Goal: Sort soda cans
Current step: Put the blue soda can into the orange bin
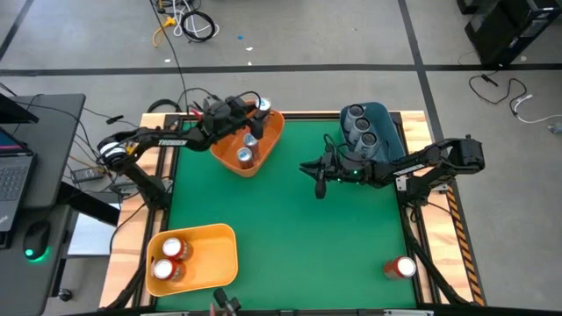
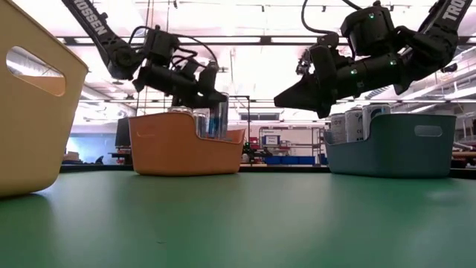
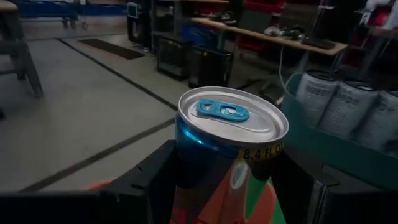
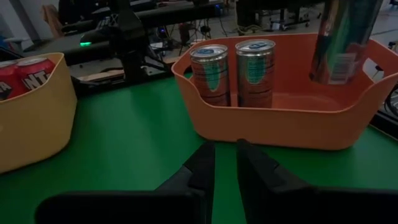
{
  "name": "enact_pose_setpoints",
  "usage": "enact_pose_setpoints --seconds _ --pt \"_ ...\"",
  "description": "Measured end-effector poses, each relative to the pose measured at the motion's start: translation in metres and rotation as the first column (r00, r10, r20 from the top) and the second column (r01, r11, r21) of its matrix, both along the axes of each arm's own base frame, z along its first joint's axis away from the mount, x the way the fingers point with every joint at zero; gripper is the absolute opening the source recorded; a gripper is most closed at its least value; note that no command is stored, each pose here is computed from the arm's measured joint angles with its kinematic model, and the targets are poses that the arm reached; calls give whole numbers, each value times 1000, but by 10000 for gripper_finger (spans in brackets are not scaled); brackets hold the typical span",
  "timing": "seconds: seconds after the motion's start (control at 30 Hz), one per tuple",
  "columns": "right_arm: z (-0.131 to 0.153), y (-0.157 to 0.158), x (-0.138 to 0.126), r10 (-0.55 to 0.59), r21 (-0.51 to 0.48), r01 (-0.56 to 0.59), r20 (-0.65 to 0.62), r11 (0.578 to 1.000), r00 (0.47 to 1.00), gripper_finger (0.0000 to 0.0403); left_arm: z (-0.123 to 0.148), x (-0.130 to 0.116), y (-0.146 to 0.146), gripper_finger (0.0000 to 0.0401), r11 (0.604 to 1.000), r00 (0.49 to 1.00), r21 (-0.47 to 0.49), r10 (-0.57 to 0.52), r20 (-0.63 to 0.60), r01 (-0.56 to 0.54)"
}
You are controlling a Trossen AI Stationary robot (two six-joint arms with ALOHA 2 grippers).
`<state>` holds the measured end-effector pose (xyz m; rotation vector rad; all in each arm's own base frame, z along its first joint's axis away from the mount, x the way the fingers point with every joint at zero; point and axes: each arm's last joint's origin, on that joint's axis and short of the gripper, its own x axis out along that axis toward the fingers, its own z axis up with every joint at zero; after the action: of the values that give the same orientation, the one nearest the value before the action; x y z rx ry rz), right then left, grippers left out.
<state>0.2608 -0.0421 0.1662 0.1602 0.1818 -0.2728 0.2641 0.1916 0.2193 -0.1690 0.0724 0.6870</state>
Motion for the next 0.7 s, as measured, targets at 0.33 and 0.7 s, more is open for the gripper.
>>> enact_pose_setpoints --seconds 0.33,0.7 --pt "1 0 0 0 -1 0 7 1000 1000 55 -22 0 8 213 1000 998 -17 16 -67 -17" --pt "1 0 0 1 -3 -1 9 1000 1000 55 -27 -1 12 215 998 998 -57 -31 -58 28"
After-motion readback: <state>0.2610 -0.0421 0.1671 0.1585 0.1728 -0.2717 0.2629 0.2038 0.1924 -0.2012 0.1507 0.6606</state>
